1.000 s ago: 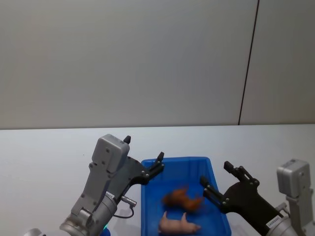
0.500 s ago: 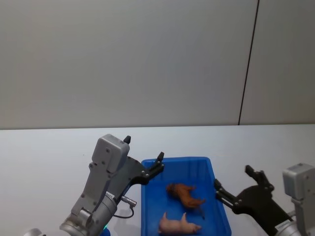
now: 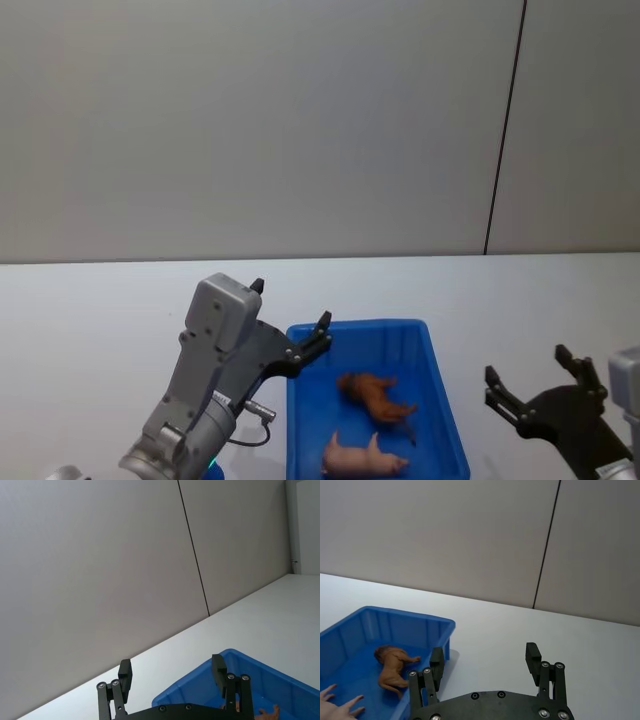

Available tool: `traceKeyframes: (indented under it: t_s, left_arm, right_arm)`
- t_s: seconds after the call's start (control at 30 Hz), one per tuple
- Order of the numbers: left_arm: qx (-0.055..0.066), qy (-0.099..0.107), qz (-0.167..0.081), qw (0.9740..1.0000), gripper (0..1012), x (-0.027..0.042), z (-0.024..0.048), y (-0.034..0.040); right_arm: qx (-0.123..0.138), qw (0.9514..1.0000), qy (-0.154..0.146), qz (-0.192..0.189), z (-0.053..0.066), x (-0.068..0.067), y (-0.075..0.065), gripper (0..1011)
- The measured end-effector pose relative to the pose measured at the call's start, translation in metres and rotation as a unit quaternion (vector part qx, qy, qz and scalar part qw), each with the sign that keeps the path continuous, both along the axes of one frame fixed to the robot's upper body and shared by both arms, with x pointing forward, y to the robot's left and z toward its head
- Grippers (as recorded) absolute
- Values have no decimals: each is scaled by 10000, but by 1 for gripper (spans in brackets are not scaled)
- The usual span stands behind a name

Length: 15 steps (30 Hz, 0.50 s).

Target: Pick up the two dolls from the table and place them into the box.

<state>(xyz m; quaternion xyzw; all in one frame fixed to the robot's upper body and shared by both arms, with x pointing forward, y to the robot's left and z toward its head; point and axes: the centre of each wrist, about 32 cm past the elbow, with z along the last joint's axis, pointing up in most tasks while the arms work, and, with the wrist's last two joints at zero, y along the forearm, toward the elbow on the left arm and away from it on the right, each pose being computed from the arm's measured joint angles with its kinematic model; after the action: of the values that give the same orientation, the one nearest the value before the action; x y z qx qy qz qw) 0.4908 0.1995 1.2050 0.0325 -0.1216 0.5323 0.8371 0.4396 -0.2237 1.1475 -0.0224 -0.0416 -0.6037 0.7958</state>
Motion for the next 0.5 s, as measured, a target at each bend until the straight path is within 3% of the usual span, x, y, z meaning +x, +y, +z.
traceKeyframes:
  t_s: [0.23, 0.5]
  left_arm:
    - [-22, 135, 88, 9999, 1001, -37, 19, 32]
    - [-70, 421, 253, 9988, 1001, -127, 44, 108]
  right_arm:
    - [-57, 9998, 5, -181, -10, -28, -30, 1001]
    - [-106, 9994, 7, -329, -19, -51, -53, 1001]
